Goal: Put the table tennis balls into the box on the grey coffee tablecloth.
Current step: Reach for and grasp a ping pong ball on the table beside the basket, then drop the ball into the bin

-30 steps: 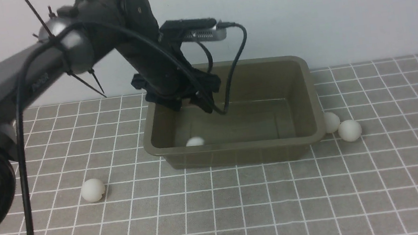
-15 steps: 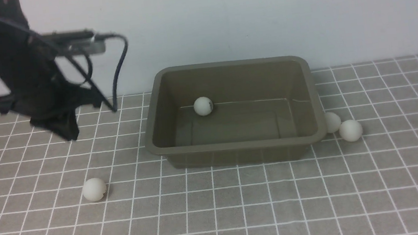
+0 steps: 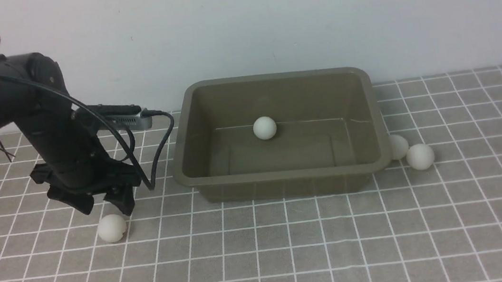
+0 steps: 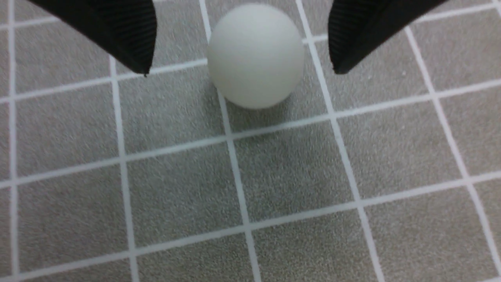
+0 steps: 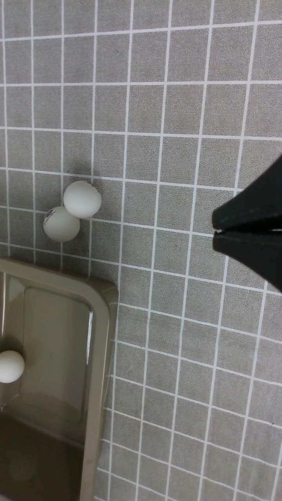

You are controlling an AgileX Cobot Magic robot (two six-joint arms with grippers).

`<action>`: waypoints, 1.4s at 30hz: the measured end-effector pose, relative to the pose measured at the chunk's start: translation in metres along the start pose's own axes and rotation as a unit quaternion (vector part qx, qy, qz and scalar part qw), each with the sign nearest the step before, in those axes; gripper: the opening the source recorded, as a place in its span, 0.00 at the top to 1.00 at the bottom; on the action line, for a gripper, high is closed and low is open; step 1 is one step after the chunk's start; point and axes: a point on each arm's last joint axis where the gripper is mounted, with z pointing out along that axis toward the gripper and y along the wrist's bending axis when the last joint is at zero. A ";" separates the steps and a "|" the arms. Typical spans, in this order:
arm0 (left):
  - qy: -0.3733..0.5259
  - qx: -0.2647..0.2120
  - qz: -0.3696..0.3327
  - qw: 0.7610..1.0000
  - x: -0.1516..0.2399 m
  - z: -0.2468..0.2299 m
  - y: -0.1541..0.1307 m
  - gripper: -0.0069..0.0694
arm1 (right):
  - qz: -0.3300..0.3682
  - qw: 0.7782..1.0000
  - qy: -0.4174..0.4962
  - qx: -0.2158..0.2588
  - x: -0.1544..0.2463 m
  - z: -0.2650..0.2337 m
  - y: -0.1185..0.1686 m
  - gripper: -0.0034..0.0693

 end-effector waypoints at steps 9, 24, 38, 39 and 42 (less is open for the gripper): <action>0.050 0.005 -0.003 0.999 -0.001 0.020 0.001 0.46 | -0.011 1.000 0.003 0.017 0.000 0.000 -0.003 0.97; -0.208 0.135 0.095 0.964 -0.042 -0.132 -0.116 0.46 | 0.014 0.991 0.113 0.072 -0.090 0.088 -0.015 0.95; -0.160 0.124 0.122 0.972 -0.054 -0.079 -0.156 0.14 | 0.018 0.973 0.231 0.024 -0.095 0.251 -0.032 0.22; -0.162 0.124 0.122 0.971 -0.054 -0.086 -0.154 0.14 | 0.018 0.971 0.235 0.023 -0.094 0.259 -0.034 0.18; -0.166 0.120 0.121 0.971 -0.051 -0.109 -0.144 0.18 | 0.016 0.969 0.246 0.024 -0.089 0.280 -0.038 0.12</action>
